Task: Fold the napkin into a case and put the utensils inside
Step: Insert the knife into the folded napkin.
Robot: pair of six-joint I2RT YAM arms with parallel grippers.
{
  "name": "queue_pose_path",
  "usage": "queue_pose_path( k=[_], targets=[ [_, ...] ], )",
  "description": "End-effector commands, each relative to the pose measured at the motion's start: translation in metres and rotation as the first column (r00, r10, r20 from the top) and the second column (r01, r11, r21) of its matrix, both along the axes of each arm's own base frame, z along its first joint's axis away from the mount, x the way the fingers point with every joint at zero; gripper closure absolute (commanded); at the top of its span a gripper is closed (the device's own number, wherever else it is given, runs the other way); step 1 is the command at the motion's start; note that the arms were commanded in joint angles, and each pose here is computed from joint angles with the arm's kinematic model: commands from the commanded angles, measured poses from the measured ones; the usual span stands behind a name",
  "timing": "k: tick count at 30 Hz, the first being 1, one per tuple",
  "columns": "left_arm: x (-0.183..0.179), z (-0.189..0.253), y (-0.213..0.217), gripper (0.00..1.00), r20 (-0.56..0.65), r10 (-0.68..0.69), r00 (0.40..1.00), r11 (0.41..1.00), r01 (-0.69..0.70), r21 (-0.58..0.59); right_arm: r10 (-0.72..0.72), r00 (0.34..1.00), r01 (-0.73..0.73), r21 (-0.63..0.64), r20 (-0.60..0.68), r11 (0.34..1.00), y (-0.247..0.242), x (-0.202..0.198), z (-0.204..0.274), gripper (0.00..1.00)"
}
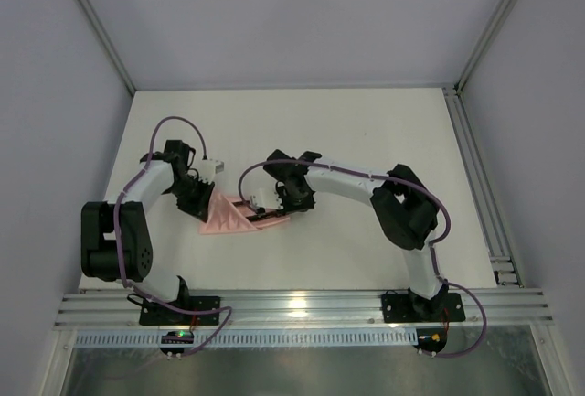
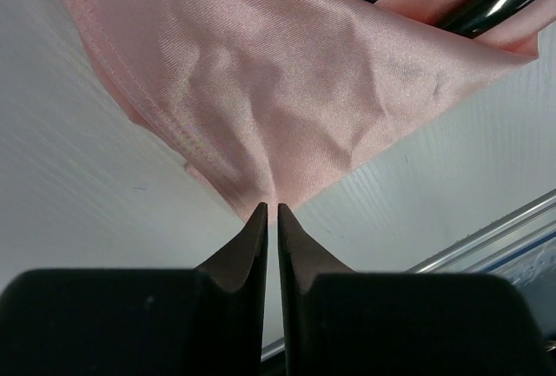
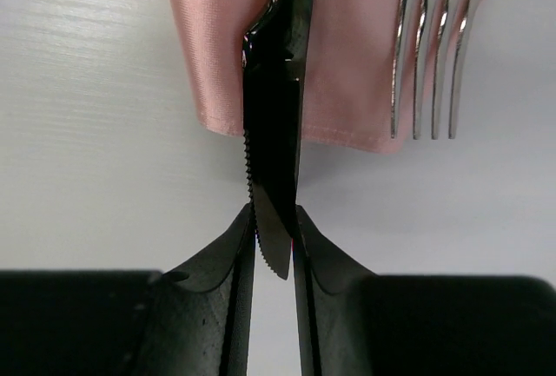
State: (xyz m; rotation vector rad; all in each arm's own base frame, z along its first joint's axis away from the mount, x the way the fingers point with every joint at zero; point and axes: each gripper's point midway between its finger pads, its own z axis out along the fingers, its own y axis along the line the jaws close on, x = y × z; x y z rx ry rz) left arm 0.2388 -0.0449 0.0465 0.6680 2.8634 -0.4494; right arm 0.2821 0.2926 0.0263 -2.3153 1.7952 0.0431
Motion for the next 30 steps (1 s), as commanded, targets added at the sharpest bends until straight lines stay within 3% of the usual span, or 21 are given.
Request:
queue_pose_path(
  k=[1, 5, 12, 25, 30],
  targets=[
    [0.002, 0.009, -0.003, 0.91, 0.041, -0.014, 0.999, 1.000, 0.015, -0.026, 0.013, 0.999, -0.014, 0.009, 0.049, 1.000, 0.012, 0.005, 0.035, 0.85],
    [0.003, 0.010, -0.003, 0.91, 0.044, -0.017, 0.999, 0.999, 0.018, -0.027, 0.023, 0.996, -0.020, -0.040, 0.089, 0.999, 0.009, 0.009, 0.041, 0.85],
    [-0.001, 0.008, -0.004, 0.91, 0.035, -0.022, 0.999, 0.999, 0.023, -0.033, -0.004, 0.998, 0.005, -0.012, 0.057, 1.000, 0.033, 0.004, 0.044, 0.86],
    [-0.001, 0.011, -0.005, 0.91, 0.045, -0.027, 0.999, 0.999, 0.029, -0.043, -0.179, 0.984, 0.180, 0.099, -0.022, 0.979, 0.084, -0.012, 0.032, 0.91],
    [0.000, 0.012, -0.005, 0.91, 0.047, -0.030, 0.998, 0.999, 0.032, -0.044, -0.178, 0.984, 0.175, 0.148, 0.008, 0.973, 0.106, -0.013, 0.029, 0.91]
  ],
)
